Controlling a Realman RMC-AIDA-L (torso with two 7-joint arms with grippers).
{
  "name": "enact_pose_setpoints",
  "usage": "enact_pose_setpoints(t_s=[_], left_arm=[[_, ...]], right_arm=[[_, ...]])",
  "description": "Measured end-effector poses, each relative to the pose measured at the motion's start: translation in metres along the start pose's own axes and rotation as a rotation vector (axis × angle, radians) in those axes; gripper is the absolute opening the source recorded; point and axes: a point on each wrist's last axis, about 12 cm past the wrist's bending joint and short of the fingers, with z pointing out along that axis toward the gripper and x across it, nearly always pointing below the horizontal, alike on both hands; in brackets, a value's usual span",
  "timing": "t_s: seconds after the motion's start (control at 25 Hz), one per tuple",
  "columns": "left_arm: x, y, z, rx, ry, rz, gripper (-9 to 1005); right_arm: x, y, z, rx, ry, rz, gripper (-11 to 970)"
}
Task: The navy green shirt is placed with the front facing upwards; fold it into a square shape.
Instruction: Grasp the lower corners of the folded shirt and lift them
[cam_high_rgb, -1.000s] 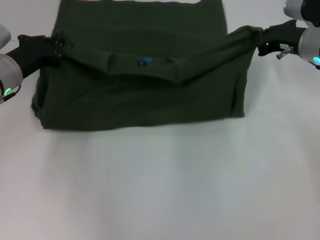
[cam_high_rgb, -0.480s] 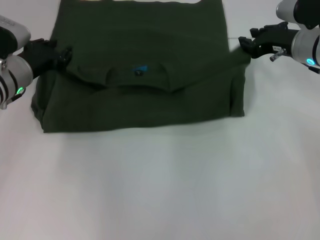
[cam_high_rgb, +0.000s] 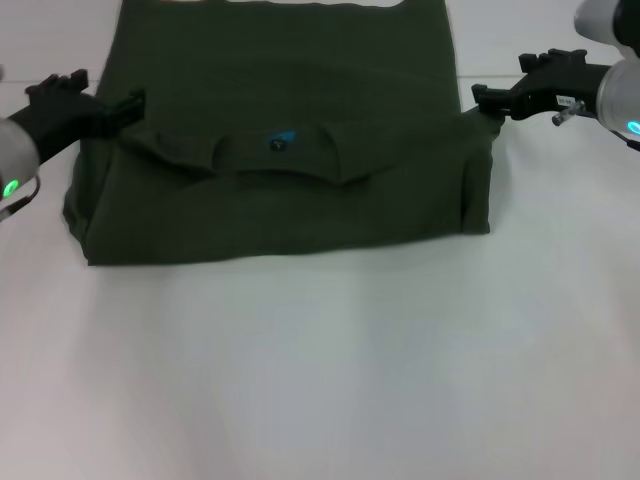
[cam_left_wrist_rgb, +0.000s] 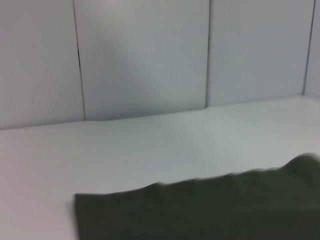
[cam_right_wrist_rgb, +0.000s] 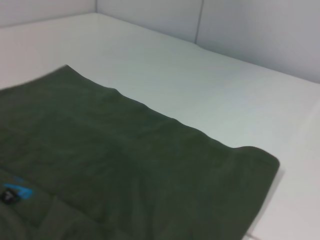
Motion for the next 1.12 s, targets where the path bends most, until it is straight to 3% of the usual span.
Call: enact_pose_setpoints(t_s=[0.08, 0.32, 0.52, 0.64, 0.68, 0.88, 1.12], left_arm=[[0.004, 0.002, -0.013, 0.047, -0.026, -0.052, 798], [0.028, 0.000, -0.061, 0.208, -0.061, -0.154, 864], [0.052, -0.004, -0.099, 0.263, -0.059, -0.171, 906], [0.060, -0.004, -0.109, 0.266, -0.037, -0.173, 899], [0.074, 0.000, -0.118, 0.224, 0.011, -0.188, 896], [0.090, 0.000, -0.118, 0.165, 0.046, -0.172, 885], [0.096, -0.004, -0.100, 0.123, 0.106, -0.093, 871]], right_arm=[[0.001, -0.001, -0.006, -0.037, -0.006, 0.023, 667], [0.005, 0.000, -0.032, -0.167, -0.011, 0.094, 879], [0.005, 0.006, -0.055, -0.275, 0.002, 0.103, 924], [0.006, 0.009, -0.066, -0.324, 0.025, 0.088, 925], [0.007, 0.009, -0.069, -0.330, 0.035, 0.082, 925], [0.013, 0.013, -0.073, -0.356, 0.069, 0.078, 921], [0.018, 0.017, -0.074, -0.378, 0.080, 0.079, 919]])
